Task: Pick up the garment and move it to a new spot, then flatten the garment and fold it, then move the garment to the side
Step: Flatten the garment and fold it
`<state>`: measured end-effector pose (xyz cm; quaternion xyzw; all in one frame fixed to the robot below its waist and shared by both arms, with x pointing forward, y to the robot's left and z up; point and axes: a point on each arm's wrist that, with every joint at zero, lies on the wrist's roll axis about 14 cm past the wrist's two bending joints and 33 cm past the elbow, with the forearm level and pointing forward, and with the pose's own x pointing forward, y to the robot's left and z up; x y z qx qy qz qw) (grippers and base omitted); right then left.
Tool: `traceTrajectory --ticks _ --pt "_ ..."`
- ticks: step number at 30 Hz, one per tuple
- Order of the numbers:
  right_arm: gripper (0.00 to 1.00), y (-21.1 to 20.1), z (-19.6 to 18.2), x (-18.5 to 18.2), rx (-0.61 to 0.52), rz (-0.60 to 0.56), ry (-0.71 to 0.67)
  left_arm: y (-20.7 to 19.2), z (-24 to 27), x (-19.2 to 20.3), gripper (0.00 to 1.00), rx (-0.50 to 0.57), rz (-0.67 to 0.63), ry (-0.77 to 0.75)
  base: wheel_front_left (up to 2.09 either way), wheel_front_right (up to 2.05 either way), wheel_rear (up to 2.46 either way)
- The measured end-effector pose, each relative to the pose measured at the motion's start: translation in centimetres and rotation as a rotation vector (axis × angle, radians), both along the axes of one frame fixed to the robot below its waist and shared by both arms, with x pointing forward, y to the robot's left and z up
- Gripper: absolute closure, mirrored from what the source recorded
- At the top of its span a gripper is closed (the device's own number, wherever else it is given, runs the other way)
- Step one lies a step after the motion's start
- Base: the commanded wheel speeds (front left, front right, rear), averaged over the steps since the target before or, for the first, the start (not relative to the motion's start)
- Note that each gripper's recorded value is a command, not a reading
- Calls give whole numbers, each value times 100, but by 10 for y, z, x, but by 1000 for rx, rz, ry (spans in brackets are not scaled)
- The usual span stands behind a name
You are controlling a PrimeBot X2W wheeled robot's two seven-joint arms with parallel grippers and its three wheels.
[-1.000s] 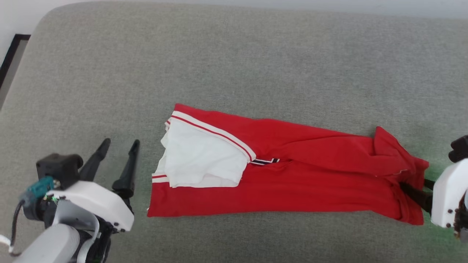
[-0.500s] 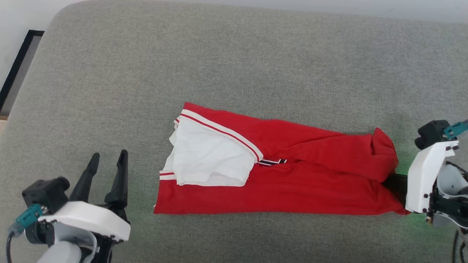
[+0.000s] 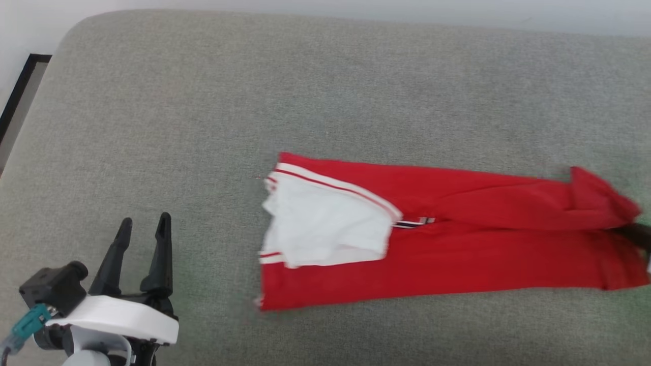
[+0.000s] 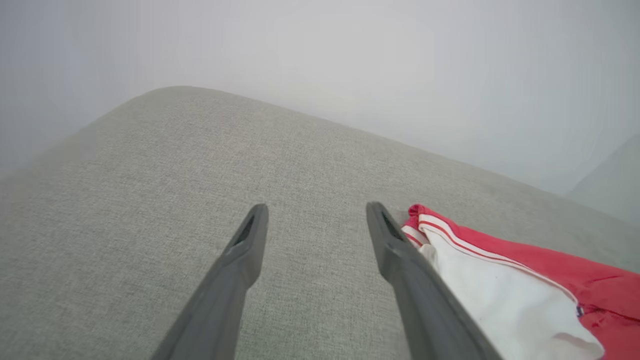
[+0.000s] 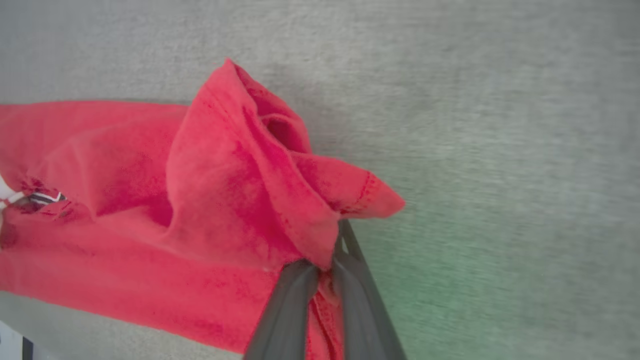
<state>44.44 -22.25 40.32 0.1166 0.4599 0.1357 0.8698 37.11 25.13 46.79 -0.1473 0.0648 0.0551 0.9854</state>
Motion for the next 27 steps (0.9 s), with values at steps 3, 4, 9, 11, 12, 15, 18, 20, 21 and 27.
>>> traceTrajectory --ticks 3,4,9,11,12,15,18,20,21,27 --pt "100 -26 6 5 -35 -60 -18 -3 -1 0 0 -2 -9 -7 0 0 0" --pt "100 -34 8 6 -47 -79 -24 -3 0 1 0 -7 -9 -13 0 0 0" --pt "100 -79 15 9 -129 -174 -40 -10 3 6 0 -14 -26 -42 0 0 0" --pt "100 -83 15 8 -144 -177 -41 -12 3 7 0 -21 -28 -46 0 0 0" --pt "100 -85 18 8 -147 -183 -48 -13 4 8 0 -23 -33 -54 0 0 0" --pt "100 -76 22 8 -123 -167 -58 -16 4 10 0 -37 -37 -62 0 0 0" --pt "100 -58 33 10 -84 -123 -89 -17 2 8 0 -38 -39 -60 0 0 0" --pt "100 -45 40 7 -64 -82 -109 -18 4 8 0 -41 -39 -66 0 0 0" --pt "100 -38 42 5 -50 -65 -115 -18 4 8 0 -42 -42 -69 0 0 0" --pt "100 22 57 -5 37 94 -162 -17 9 4 0 -44 -36 -83 0 0 0"
